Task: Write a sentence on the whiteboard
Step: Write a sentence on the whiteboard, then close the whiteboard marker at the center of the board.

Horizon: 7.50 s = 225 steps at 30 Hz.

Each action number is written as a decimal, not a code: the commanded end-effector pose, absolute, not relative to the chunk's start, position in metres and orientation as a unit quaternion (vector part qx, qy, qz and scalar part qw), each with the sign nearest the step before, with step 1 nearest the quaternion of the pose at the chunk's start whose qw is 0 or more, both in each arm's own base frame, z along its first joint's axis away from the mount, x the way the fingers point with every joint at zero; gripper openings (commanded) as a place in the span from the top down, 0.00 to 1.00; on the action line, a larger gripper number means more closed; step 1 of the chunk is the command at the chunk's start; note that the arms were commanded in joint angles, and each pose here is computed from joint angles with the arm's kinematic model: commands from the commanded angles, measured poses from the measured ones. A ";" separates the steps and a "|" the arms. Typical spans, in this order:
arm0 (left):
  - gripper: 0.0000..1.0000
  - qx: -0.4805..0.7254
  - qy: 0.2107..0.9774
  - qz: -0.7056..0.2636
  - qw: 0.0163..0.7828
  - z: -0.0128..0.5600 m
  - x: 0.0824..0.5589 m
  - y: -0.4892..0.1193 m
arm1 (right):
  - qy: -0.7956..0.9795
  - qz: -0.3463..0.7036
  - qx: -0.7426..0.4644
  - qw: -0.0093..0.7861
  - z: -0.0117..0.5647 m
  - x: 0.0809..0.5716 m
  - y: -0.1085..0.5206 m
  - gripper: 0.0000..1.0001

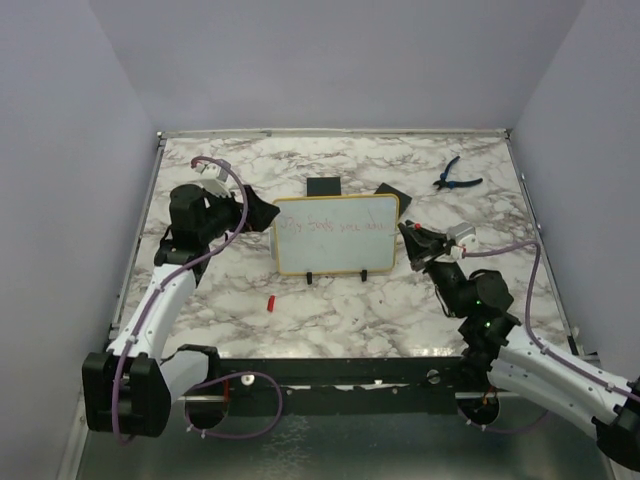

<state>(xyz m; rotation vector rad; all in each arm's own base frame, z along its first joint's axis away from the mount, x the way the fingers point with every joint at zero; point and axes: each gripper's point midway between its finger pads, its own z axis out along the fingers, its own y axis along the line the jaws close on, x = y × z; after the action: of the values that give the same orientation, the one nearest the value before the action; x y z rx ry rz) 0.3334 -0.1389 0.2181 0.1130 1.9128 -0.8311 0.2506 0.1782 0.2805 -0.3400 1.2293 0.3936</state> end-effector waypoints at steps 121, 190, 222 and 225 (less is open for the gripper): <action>1.00 0.004 0.955 -0.131 0.268 0.035 0.178 -0.173 | 0.589 0.123 -0.009 0.799 0.304 0.228 0.088 0.99; 1.00 0.272 0.787 -0.323 0.450 0.137 0.156 -0.302 | 0.750 0.454 -0.029 0.480 0.218 0.225 0.250 0.99; 1.00 0.280 0.781 -0.322 0.455 0.140 0.153 -0.305 | 0.749 0.480 -0.036 0.456 0.212 0.226 0.258 0.99; 1.00 0.281 0.781 -0.322 0.456 0.140 0.153 -0.306 | 0.752 0.482 -0.041 0.449 0.209 0.225 0.261 0.99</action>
<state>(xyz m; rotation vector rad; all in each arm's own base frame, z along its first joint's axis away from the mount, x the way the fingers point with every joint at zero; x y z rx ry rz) 0.1488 -0.3003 0.1296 0.7040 1.9644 -0.7918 0.2271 0.2542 0.2037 -0.0771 1.8706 1.1421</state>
